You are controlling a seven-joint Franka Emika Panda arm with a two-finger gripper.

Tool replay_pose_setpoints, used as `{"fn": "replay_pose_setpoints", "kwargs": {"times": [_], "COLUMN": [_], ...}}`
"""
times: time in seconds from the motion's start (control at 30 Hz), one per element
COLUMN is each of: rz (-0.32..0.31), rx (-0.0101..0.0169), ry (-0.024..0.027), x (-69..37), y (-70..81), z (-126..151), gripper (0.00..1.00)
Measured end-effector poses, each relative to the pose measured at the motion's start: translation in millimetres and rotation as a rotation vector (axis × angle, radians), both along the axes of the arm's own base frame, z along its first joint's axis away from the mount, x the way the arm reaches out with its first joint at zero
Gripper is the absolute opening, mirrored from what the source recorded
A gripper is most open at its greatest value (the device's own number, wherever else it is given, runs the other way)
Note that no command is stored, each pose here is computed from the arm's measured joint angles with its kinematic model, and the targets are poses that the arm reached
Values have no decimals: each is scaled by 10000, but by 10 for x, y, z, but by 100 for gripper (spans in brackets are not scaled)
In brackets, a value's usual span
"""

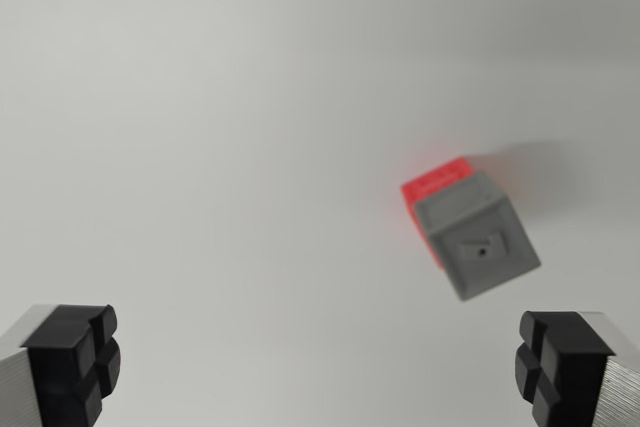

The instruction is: Destack cube

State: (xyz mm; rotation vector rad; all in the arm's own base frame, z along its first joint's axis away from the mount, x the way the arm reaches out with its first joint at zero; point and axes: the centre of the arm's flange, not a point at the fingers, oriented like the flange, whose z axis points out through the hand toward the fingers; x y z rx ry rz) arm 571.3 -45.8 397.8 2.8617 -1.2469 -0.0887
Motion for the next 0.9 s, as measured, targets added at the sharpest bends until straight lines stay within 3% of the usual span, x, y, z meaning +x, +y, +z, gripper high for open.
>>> {"fn": "replay_pose_setpoints", "kwargs": {"times": [0.5,0.9], "rz": [858,1826], "rx": [34,59], "ry": [-85,-198], "x": [-151,-321], "y": [-160,-343], "z": [-266,-558], "gripper": [100,100]}}
